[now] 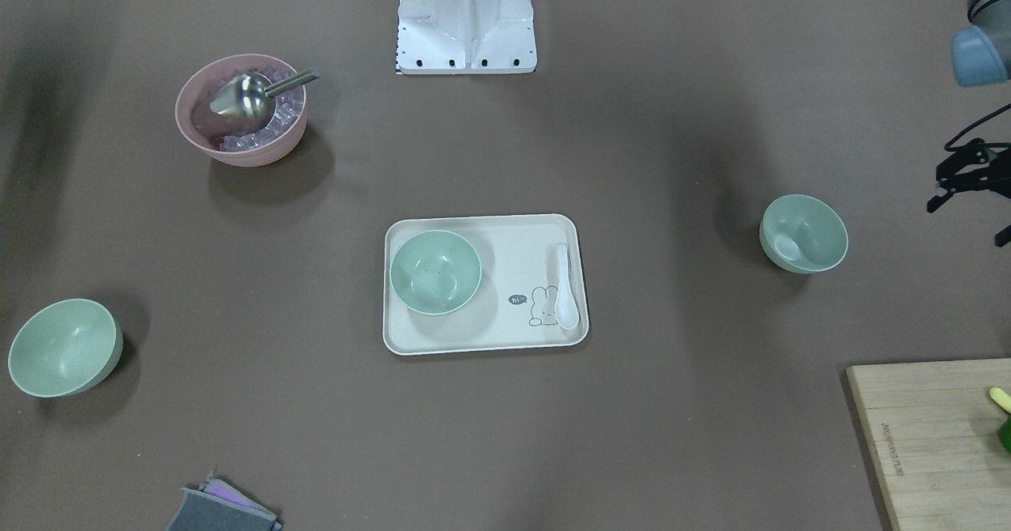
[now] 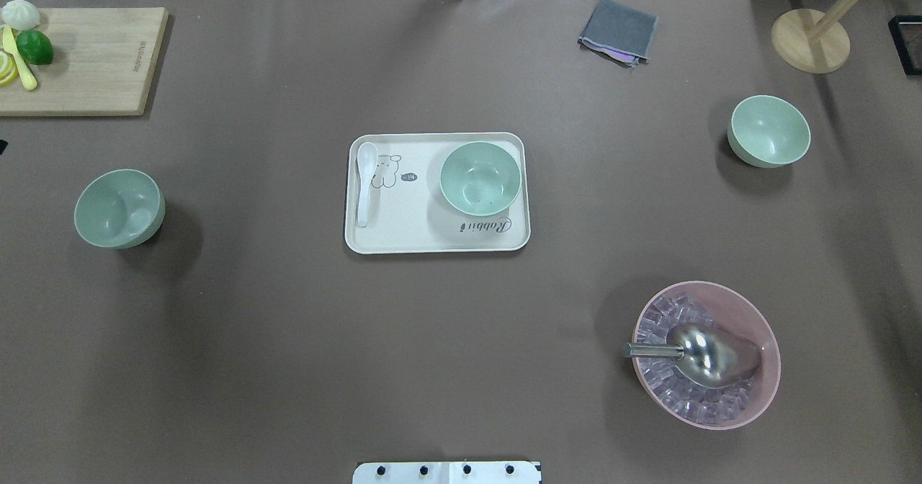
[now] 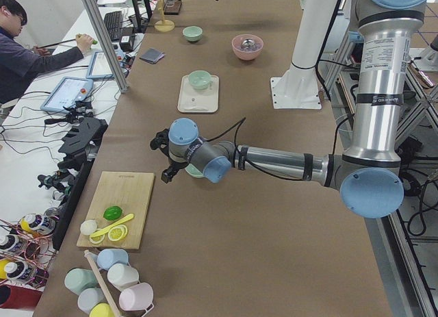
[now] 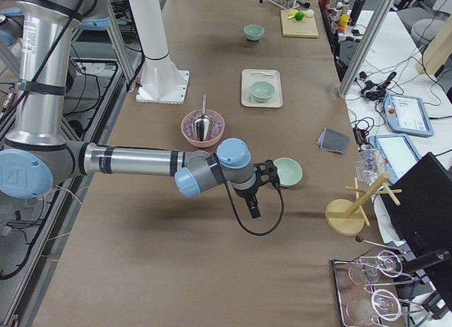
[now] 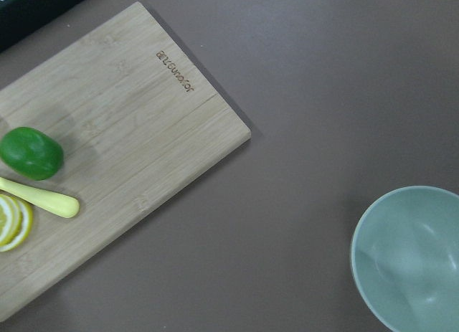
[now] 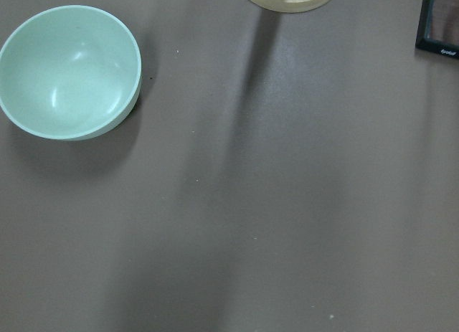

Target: Stack green bowls together

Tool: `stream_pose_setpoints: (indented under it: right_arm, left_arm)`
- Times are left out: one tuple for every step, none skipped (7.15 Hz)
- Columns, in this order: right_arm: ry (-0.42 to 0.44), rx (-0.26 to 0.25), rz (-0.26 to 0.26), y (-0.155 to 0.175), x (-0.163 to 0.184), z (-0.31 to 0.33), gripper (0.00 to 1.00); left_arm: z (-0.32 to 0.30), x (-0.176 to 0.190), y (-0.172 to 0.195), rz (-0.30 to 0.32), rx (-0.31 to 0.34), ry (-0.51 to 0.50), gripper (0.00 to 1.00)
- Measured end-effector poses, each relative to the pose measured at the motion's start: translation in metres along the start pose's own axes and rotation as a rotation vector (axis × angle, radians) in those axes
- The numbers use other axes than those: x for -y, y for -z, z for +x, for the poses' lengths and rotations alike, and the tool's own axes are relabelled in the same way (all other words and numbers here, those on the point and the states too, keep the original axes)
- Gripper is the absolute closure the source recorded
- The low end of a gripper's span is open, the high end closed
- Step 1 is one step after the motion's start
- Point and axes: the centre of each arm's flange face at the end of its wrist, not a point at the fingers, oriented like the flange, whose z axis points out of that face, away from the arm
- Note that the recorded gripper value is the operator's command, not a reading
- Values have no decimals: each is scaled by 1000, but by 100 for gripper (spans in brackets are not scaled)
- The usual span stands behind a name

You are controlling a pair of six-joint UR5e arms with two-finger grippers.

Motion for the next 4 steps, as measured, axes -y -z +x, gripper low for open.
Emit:
stream_pose_setpoints:
  right_arm:
    - [-55,6,-19,-11,3,-12,0]
    - [-102,-3,-34,-20,4,-22,0]
    - [-139,-17,-42,-27,5,-27,0]
    - [-155,-24,-43,-30,5,-30,0]
  left_arm:
    - [15,-1,-20,-25,-15,90,8]
    - [26,-2,-37,-47,-12,159,15]
    - [37,-4,-54,-66,7,221,25]
    - [47,-5,-69,-77,35,250,38]
